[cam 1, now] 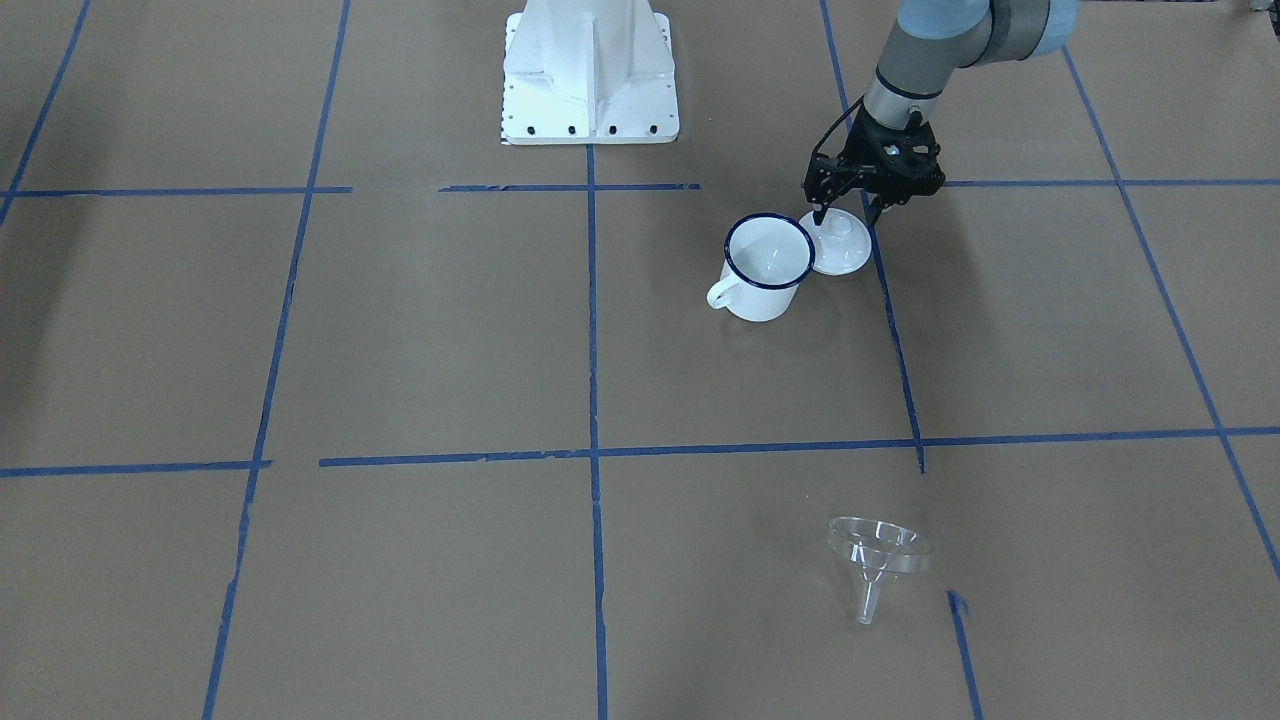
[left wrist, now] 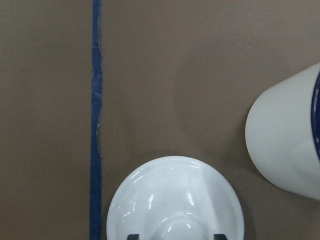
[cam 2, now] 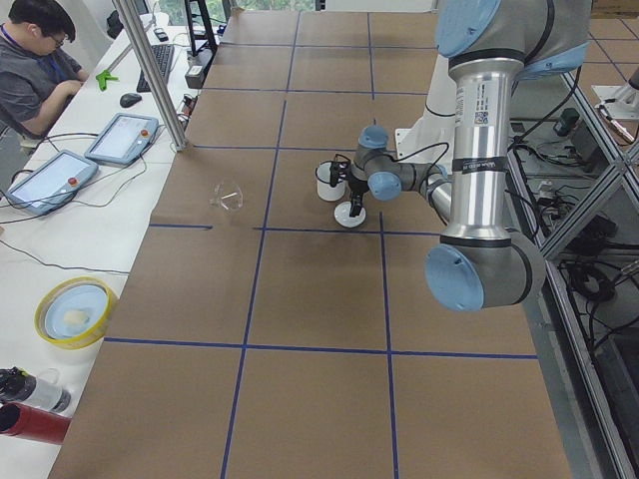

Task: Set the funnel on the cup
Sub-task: 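Lower the white lid onto the table beside the mug and release, then move the left gripper to the clear glass funnel, then grasp the glass funnel with the left gripper and lift it, then carry the funnel over the open mug and lower it into the mug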

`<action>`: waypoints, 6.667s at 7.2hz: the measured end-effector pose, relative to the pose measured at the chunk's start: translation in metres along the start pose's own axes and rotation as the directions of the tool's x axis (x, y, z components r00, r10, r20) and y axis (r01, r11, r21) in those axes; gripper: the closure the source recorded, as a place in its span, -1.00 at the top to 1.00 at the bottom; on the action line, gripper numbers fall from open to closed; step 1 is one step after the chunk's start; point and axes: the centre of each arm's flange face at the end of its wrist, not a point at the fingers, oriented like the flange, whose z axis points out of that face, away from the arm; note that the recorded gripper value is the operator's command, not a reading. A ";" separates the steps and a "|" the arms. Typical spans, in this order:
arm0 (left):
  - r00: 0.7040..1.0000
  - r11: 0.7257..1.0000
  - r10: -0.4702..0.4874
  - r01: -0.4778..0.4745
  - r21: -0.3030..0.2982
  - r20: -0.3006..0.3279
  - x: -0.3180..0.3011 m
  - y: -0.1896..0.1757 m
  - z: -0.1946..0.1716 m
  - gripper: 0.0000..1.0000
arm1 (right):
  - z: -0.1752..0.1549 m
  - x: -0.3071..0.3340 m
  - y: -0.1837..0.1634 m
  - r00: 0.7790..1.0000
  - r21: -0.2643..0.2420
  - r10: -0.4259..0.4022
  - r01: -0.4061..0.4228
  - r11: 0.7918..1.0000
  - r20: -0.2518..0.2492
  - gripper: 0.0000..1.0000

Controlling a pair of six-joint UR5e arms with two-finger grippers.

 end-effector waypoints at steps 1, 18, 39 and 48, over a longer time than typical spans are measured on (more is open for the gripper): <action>0.999 0.999 -0.026 0.027 0.022 -0.030 0.005 -0.008 -0.018 1.00 | 0.000 0.000 0.000 1.000 0.000 0.000 0.000 1.000 0.000 1.00; 0.348 0.307 -0.659 0.934 0.184 -0.666 0.028 -0.334 0.076 0.51 | 0.000 0.000 0.000 1.000 0.000 0.000 0.000 1.000 0.000 1.00; 0.405 0.368 -0.642 0.908 0.202 -0.651 0.009 -0.374 0.081 -1.00 | 0.000 0.000 0.000 1.000 0.000 0.000 0.000 1.000 0.000 1.00; 0.516 0.591 -0.606 0.802 0.093 -0.605 0.114 -0.343 -0.107 -1.00 | 0.000 0.000 0.000 1.000 0.000 0.000 0.000 1.000 0.000 1.00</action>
